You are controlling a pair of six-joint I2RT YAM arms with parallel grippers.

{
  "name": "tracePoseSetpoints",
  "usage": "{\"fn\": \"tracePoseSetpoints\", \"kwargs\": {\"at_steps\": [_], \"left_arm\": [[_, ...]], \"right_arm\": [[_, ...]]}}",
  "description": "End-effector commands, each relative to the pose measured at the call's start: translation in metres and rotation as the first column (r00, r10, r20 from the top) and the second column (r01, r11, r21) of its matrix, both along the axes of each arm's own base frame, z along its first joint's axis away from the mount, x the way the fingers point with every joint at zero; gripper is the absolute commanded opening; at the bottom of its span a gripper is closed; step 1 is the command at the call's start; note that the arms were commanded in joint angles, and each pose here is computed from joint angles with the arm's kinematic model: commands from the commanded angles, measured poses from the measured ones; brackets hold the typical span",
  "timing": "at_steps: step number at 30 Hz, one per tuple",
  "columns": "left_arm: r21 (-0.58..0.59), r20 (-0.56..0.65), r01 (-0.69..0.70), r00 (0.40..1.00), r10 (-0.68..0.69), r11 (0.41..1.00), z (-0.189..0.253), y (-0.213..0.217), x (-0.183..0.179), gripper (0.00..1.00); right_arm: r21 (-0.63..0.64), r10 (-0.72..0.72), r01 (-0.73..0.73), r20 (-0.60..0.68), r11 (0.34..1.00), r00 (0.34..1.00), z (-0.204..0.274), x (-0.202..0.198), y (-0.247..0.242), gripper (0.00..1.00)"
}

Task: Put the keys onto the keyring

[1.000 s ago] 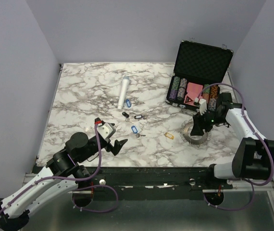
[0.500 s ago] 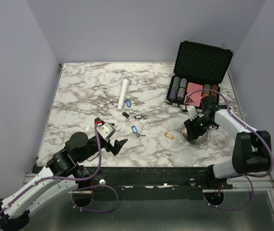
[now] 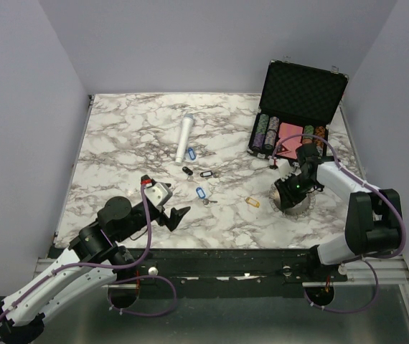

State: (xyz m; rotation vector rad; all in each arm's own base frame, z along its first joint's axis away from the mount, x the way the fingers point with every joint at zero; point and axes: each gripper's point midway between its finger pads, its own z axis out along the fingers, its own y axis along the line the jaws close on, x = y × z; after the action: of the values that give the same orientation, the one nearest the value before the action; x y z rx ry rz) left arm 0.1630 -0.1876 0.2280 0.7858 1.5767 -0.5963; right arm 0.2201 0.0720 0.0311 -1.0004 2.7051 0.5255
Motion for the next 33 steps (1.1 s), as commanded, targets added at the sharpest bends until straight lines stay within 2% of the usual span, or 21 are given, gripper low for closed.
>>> {"fn": "tracePoseSetpoints", "kwargs": {"at_steps": [1,8,23,28,33], "left_arm": [[-0.023,0.007,0.008,1.0,-0.008,1.0,0.011,0.001,-0.003,0.99],[-0.025,0.006,0.008,1.0,-0.008,1.0,0.011,0.001,-0.003,0.99],[-0.02,0.005,-0.001,1.0,0.001,1.0,0.01,0.002,-0.002,0.99],[-0.02,0.008,0.001,1.0,0.0,1.0,0.01,0.002,-0.002,0.99],[-0.024,0.007,0.002,1.0,-0.002,1.0,0.01,0.002,-0.002,0.99]], "right_arm": [[-0.034,0.008,-0.008,-0.011,0.999,1.0,-0.006,-0.003,-0.003,0.36],[-0.051,0.003,-0.004,-0.027,0.999,1.0,-0.009,-0.005,-0.006,0.29],[-0.064,-0.006,0.006,-0.001,0.998,1.0,-0.002,0.001,-0.007,0.01],[-0.074,0.011,-0.009,0.025,0.997,1.0,0.009,0.002,-0.01,0.0],[-0.097,0.088,-0.082,0.052,0.992,0.995,0.026,-0.004,-0.017,0.0]]}}
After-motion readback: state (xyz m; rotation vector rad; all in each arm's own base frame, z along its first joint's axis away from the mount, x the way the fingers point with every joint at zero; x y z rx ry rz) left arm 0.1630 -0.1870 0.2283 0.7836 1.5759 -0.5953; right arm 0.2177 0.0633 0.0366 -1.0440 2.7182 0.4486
